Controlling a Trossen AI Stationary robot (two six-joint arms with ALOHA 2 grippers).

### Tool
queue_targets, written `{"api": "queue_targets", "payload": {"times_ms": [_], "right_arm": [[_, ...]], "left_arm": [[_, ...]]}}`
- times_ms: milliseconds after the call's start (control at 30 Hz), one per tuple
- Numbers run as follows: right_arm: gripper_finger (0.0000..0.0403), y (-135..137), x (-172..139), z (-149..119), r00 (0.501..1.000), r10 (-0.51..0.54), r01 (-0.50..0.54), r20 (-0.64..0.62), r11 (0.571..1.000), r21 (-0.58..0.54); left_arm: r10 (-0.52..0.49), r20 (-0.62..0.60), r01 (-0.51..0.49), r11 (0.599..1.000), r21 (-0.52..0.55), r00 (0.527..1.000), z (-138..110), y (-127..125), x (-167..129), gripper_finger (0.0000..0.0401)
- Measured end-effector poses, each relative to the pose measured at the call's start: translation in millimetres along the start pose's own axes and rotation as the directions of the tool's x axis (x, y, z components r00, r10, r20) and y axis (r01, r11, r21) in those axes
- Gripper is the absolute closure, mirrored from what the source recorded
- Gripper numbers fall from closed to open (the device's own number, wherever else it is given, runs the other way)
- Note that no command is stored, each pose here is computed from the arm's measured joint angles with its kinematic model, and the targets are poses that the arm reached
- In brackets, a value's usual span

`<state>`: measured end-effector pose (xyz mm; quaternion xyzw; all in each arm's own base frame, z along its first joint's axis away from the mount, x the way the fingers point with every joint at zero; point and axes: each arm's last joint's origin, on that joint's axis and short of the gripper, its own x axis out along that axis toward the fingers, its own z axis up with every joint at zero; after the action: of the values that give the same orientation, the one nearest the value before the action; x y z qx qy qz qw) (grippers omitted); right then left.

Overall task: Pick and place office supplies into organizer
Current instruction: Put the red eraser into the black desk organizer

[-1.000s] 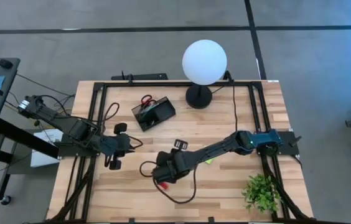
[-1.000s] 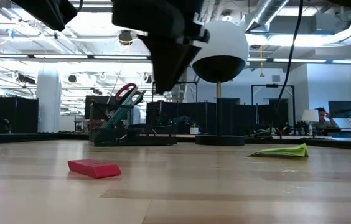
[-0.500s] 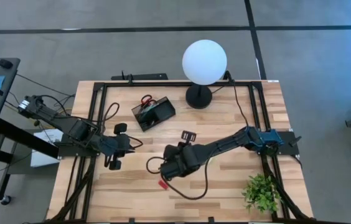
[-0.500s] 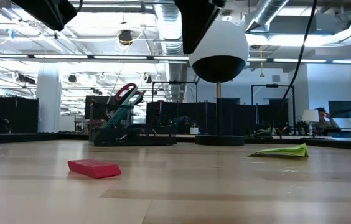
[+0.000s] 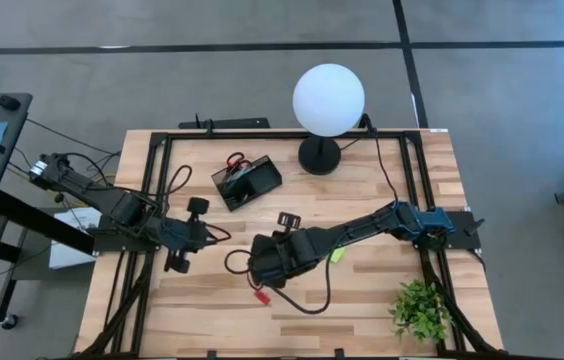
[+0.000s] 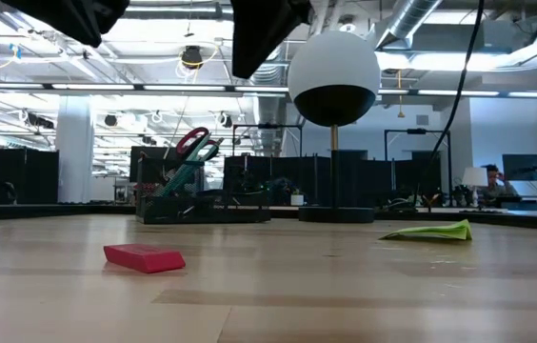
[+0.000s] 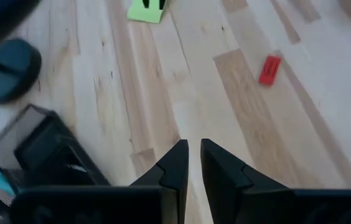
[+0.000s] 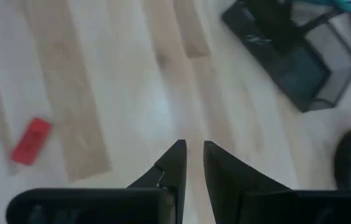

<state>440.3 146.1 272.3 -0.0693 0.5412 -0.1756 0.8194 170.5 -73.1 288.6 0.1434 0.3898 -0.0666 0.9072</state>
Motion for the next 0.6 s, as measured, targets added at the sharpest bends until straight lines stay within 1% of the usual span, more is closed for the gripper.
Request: {"api": "queue_targets", "payload": {"times_ms": [67,100,167,233,267,300,367,400,467,533,600], "right_arm": [[0.0353,1,0,1,0.999,0.033,-0.033,0.001,0.999,0.000],[0.0353,0,0,2,1.000,0.025,-0.025,0.004,1.000,-0.005],[0.0353,-1,-5,-2,1.000,-0.016,0.016,-0.003,0.997,-0.072],[0.0353,-8,-18,-6,0.999,-0.032,0.027,-0.030,0.986,-0.162],[0.0353,-11,-25,-10,0.998,-0.042,0.033,-0.045,0.983,-0.183],[0.0353,-16,-32,-14,0.997,-0.063,0.051,-0.055,0.980,-0.190],[0.0353,-21,-44,-19,0.994,-0.097,0.087,-0.052,0.982,-0.168],[0.0353,-23,-51,-19,0.995,-0.096,0.090,-0.030,0.984,-0.155],[0.0353,-32,-74,-22,0.998,-0.056,0.056,0.004,0.979,-0.197],[0.0353,-45,-104,-27,0.998,-0.017,0.029,0.064,0.982,-0.185],[0.0353,-62,-134,-35,0.990,-0.005,0.024,0.138,0.989,-0.143]], "left_arm": [[0.000,0.000,0.000,0.998,0.057,1.000,0,0,0,0.0363],[0.001,0.000,-0.001,0.997,0.072,1.000,0,0,0,0.0363],[0.001,0.000,-0.001,0.997,0.080,1.000,0,0,0,0.0363],[0.002,0.000,-0.002,0.997,0.080,1.000,0,0,0,0.0363],[0.009,0.004,-0.010,0.996,0.093,1.000,0,0,0,0.0363],[0.018,0.008,-0.019,0.994,0.109,1.000,1,1,0,0.0363],[0.031,0.015,-0.033,0.993,0.113,0.999,1,1,0,0.0363],[0.034,0.028,-0.037,0.995,0.098,0.999,3,1,0,0.0363],[0.078,0.048,-0.081,0.995,0.064,0.996,8,4,-4,0.0363],[0.153,0.017,-0.153,0.988,0.002,0.988,9,9,-14,0.0363],[0.202,-0.024,-0.204,0.976,-0.081,0.979,10,15,-31,0.0363]]}}
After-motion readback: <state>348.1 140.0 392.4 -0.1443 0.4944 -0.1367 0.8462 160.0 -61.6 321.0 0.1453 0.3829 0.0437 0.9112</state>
